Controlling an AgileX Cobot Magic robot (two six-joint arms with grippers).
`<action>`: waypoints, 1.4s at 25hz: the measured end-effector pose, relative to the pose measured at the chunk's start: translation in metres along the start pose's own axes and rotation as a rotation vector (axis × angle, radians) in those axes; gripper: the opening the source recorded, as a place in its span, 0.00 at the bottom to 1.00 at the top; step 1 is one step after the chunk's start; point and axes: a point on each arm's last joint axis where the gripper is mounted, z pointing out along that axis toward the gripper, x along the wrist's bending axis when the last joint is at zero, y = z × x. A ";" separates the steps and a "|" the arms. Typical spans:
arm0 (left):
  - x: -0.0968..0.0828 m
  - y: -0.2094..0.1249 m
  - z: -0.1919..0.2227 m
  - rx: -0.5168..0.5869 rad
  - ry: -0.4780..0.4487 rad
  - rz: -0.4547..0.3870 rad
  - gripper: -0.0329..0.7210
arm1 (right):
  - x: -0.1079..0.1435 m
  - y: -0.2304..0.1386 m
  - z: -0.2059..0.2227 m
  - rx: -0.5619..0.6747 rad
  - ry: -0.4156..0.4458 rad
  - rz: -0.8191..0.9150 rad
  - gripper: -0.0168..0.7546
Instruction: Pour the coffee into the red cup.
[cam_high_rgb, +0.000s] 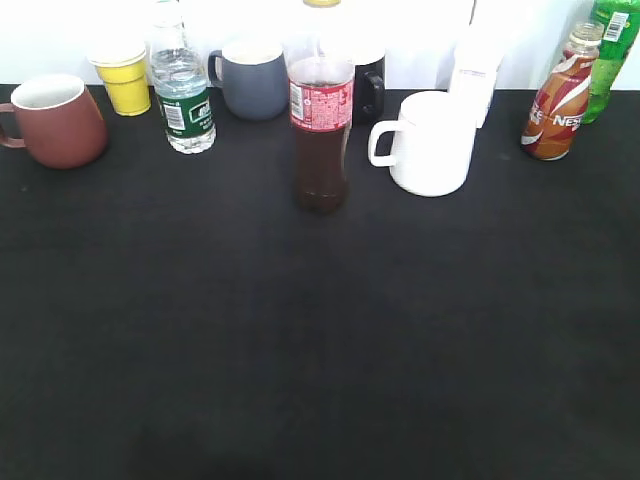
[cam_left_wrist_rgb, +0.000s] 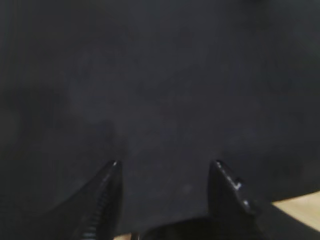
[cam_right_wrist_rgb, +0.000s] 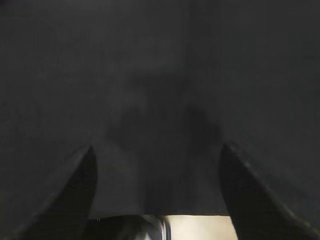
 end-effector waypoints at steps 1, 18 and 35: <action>0.001 -0.004 -0.006 -0.031 0.002 0.003 0.60 | -0.001 -0.012 -0.004 -0.021 -0.002 -0.002 0.79; 0.020 -0.069 0.053 0.022 0.081 0.043 0.60 | -0.016 -0.079 0.035 -0.076 -0.085 -0.039 0.78; 0.009 -0.070 0.053 0.035 -0.049 0.135 0.75 | -0.005 -0.079 0.035 -0.075 0.035 -0.155 0.78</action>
